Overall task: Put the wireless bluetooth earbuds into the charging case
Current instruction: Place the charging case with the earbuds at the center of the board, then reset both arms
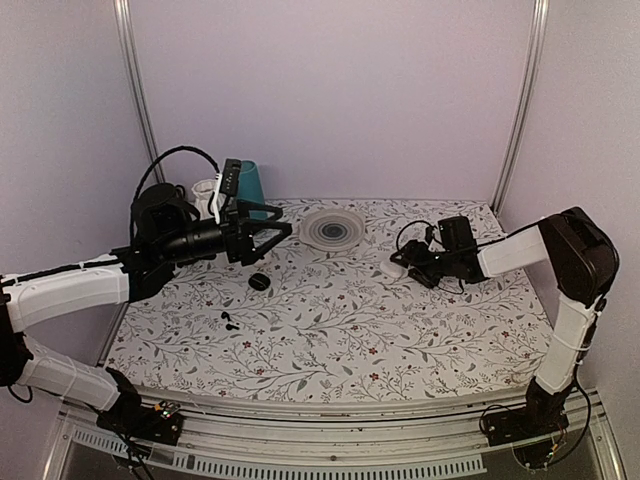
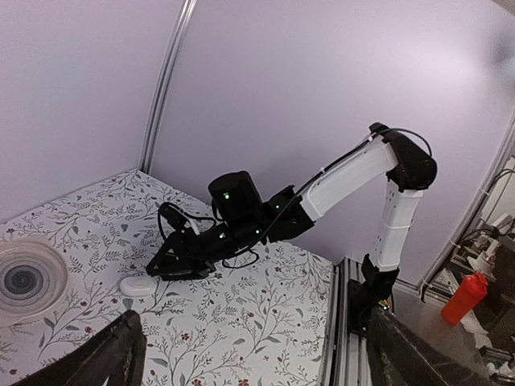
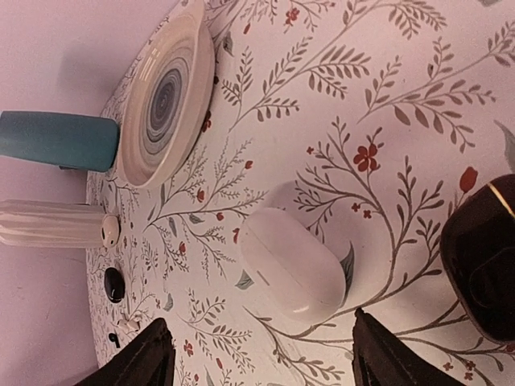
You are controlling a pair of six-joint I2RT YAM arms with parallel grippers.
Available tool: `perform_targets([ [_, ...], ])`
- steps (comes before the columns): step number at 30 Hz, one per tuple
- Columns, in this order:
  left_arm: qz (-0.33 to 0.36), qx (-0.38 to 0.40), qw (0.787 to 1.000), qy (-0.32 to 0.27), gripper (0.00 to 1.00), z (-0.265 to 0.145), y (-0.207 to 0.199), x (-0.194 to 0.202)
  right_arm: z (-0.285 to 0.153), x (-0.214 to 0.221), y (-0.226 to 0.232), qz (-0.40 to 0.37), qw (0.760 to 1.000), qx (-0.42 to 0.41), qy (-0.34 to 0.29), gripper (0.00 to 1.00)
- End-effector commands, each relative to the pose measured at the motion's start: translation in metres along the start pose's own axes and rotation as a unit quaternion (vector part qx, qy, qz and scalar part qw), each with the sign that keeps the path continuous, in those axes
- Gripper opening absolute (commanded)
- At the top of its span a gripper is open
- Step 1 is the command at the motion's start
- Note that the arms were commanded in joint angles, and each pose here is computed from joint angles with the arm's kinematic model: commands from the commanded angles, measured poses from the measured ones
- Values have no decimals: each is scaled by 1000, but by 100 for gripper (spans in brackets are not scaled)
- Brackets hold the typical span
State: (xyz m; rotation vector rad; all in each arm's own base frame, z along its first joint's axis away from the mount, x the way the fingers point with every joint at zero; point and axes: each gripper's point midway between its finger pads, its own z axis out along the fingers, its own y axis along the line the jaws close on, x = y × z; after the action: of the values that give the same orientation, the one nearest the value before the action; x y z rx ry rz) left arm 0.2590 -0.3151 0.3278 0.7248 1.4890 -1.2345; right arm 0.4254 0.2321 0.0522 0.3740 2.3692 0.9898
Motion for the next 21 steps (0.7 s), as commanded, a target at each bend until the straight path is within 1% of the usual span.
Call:
perform_targets([
  [1,3,-5,1000,-11,96,-5,3,-2,-26,-18,16,-38,999,1,-34,79],
  [6,2,-8,1000,-11,96,-4,4,-2,-54,-28,30,-76,995,2,-67,84],
  [14,0,-13,1000,-13,96,-2,8,-1,-117,-40,60,-134,981,-21,-140,87],
  [21,-2,-22,1000,-12,96,-1,14,3,-171,-37,78,-171,965,-53,-193,88],
])
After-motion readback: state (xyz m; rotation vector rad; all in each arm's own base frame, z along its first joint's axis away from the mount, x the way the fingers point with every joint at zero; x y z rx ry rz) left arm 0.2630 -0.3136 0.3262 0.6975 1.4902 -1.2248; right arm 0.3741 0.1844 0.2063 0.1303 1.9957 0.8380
